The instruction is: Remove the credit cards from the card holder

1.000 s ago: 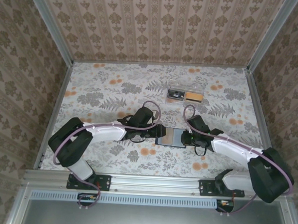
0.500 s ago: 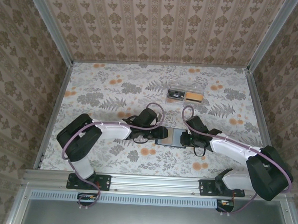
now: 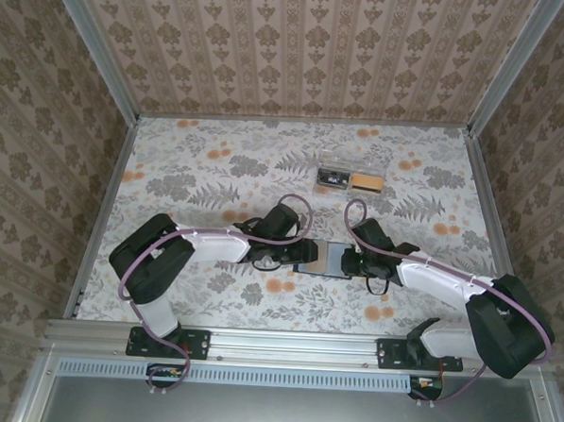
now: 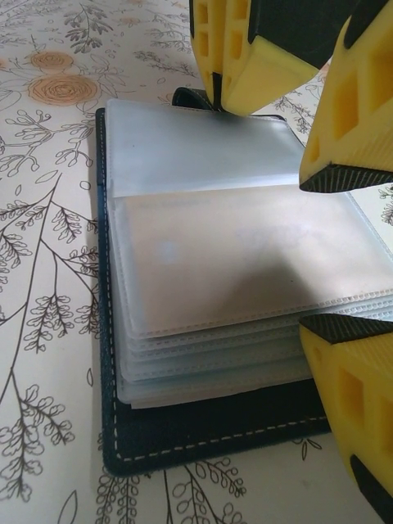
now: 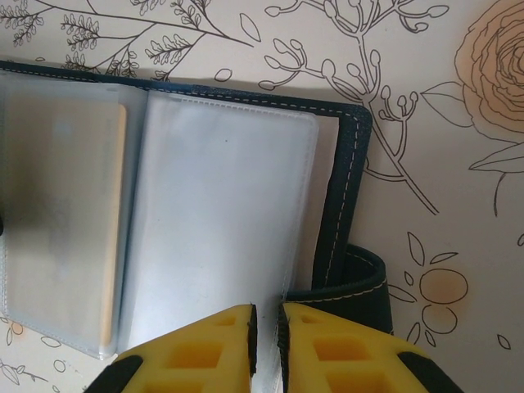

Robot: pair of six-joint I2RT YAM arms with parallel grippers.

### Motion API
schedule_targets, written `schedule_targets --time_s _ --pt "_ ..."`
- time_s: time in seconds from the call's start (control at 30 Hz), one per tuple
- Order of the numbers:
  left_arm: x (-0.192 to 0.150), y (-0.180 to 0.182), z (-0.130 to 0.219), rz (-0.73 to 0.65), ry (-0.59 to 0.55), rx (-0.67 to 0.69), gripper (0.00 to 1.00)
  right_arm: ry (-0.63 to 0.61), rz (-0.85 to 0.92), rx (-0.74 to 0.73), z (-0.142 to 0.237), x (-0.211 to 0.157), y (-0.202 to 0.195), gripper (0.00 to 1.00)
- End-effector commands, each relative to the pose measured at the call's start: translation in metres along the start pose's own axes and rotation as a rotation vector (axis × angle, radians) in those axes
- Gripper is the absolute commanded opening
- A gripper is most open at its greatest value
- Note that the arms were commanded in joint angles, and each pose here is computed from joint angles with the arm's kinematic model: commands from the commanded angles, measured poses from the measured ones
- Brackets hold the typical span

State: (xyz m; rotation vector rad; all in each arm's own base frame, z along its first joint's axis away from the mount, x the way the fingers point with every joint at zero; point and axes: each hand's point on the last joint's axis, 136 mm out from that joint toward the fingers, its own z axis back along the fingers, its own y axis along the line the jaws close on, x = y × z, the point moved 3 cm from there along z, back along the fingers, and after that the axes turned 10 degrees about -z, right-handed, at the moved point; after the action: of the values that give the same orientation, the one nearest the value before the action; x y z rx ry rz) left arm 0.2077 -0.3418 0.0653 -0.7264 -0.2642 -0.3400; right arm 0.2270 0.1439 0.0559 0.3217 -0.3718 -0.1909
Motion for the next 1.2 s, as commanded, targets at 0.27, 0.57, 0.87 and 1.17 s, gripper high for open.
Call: schedule_targets --time_s 0.27,0.57,0.87,1.17 --pt "0.002 -0.018 -0.01 -0.009 0.009 -0.095 0.54 0.012 -0.004 -0.023 -0.002 0.0 0.0 0.19" --pt "0.006 -0.029 -0.011 -0.023 -0.003 -0.162 0.73 0.017 -0.004 -0.027 -0.004 0.0 -0.001 0.19" --pt "0.008 -0.033 -0.013 -0.013 -0.009 -0.197 0.73 0.01 -0.008 -0.036 -0.001 0.001 -0.001 0.19" --pt "0.006 -0.023 -0.009 -0.019 -0.005 -0.124 0.73 -0.106 -0.101 -0.129 0.034 0.011 -0.02 0.29"
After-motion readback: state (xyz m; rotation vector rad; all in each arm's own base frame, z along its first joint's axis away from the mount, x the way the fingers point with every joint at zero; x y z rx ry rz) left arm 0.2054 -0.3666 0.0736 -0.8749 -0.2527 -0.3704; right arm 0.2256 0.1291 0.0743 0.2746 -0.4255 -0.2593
